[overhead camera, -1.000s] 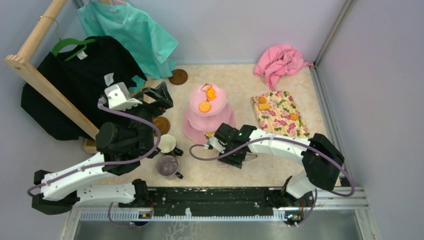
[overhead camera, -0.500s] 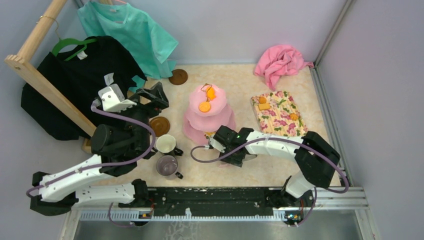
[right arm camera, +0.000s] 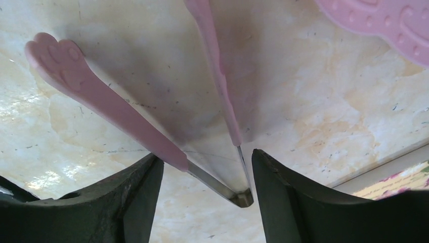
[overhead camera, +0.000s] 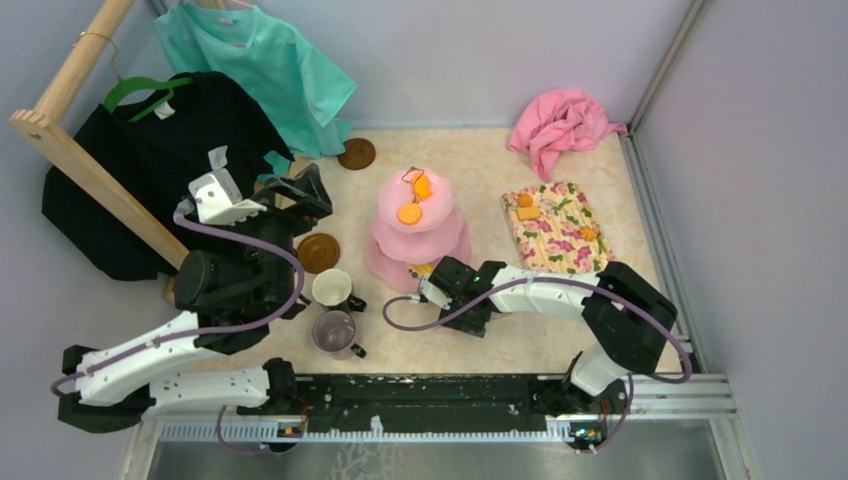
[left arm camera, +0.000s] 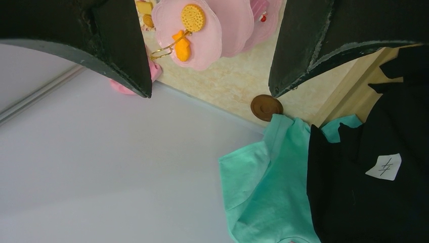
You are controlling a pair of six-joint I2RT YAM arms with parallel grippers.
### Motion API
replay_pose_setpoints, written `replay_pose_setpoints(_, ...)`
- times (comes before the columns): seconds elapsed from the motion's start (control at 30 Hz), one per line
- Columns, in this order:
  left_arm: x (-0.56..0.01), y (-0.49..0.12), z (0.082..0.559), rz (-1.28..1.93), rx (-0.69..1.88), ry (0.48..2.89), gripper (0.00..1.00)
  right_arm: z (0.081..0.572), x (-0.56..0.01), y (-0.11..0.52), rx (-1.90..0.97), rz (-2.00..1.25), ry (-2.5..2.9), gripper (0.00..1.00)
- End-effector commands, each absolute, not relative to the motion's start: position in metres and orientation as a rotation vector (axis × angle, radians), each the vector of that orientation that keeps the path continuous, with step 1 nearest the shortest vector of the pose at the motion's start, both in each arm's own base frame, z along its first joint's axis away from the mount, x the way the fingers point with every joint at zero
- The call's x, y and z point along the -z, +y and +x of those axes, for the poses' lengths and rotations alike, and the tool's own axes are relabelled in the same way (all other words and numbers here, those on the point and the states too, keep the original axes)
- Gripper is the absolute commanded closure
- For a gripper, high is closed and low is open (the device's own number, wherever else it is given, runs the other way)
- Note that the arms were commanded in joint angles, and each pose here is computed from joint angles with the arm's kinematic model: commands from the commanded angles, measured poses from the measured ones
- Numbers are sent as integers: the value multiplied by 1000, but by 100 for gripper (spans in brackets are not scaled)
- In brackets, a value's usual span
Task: Serve the afternoon tea
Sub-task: Pick up the clamp from the center of the board.
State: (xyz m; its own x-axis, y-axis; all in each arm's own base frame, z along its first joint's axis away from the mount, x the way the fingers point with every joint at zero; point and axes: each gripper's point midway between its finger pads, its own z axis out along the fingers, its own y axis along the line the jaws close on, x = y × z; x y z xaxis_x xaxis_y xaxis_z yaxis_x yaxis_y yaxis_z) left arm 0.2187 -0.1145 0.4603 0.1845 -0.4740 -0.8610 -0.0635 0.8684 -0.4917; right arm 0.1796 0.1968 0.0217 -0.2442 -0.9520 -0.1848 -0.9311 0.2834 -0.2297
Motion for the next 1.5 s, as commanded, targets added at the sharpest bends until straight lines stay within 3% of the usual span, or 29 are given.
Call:
replay_pose_setpoints(0.0,-463,-106,217,-486,315,1352,10,183,-17,205,36,-1688,2274,36)
replay_pose_setpoints(0.1,-463,-106,217,-486,314,1352,10,184,-16,206,20,-1673,2284,40)
replay_pose_setpoints(0.3,-464,-107,218,-478,304,1354,10,183,-19,207,21,-1633,2315,60)
replay_pose_setpoints(0.5,-468,-117,221,-443,279,1361,10,185,-32,212,20,-1563,2368,69)
replay_pose_setpoints(0.83,-485,-134,227,-382,238,1346,10,185,-47,221,2,-1395,2488,100)
replay_pose_setpoints(1.47,-506,-154,232,-326,236,1352,10,166,-79,227,-74,-1035,2652,100)
